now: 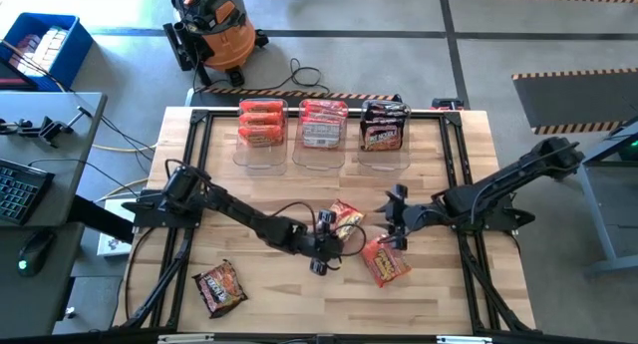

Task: Sort Maruchan noodles
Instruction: Put the red noodle pack into the middle transparent bin

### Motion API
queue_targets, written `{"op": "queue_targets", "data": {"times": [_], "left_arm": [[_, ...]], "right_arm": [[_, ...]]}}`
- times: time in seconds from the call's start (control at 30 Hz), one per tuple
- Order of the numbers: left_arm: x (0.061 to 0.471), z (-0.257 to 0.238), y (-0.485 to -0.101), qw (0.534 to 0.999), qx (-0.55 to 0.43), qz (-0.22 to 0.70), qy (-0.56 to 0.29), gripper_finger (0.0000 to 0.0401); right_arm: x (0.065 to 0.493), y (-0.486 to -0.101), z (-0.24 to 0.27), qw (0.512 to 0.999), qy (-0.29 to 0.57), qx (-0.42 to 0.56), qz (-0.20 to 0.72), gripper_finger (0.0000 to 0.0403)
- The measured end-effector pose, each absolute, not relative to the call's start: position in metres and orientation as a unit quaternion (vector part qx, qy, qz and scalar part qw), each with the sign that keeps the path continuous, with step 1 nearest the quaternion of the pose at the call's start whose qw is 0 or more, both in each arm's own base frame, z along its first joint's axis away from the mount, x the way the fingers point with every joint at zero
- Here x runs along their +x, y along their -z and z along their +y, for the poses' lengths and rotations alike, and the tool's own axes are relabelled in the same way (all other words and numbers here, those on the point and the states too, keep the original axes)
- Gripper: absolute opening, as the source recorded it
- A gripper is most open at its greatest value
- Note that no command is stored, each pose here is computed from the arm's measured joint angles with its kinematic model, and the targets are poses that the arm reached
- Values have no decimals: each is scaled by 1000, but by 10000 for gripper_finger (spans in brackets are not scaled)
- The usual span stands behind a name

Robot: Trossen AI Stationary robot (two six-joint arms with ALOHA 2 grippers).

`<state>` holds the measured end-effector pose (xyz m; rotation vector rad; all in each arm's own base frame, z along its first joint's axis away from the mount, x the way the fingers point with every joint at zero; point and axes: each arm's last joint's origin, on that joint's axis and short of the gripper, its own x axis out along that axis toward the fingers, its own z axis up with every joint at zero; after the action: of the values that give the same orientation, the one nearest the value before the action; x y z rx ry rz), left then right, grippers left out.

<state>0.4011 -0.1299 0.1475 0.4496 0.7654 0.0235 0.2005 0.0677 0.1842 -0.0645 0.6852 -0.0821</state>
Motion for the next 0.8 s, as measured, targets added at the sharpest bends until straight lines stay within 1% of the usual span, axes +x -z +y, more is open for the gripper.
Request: {"op": "queue_targets", "data": {"times": [0.1, 0.2, 0.33, 0.47, 0.53, 0.7, 0.8], "left_arm": [[396, -129, -155, 911, 202, 360, -20, 0], [390, -128, -162, 914, 192, 356, -31, 0], [383, -128, -171, 921, 176, 345, -38, 0], [380, -129, -184, 927, 172, 329, -45, 0], [381, -130, -187, 931, 169, 319, -47, 0], [380, -130, -192, 934, 166, 314, -47, 0], [380, -130, -191, 934, 167, 313, -46, 0]], "right_arm": [[201, -184, 74, 944, 28, -39, 327, 162], [202, -180, 81, 943, 18, -38, 330, 174], [205, -174, 86, 943, 25, -49, 329, 211], [214, -167, 84, 941, 37, -85, 325, 251], [220, -162, 83, 940, 38, -109, 320, 264], [236, -147, 76, 930, 37, -164, 326, 272], [244, -139, 71, 930, 32, -171, 324, 273]]}}
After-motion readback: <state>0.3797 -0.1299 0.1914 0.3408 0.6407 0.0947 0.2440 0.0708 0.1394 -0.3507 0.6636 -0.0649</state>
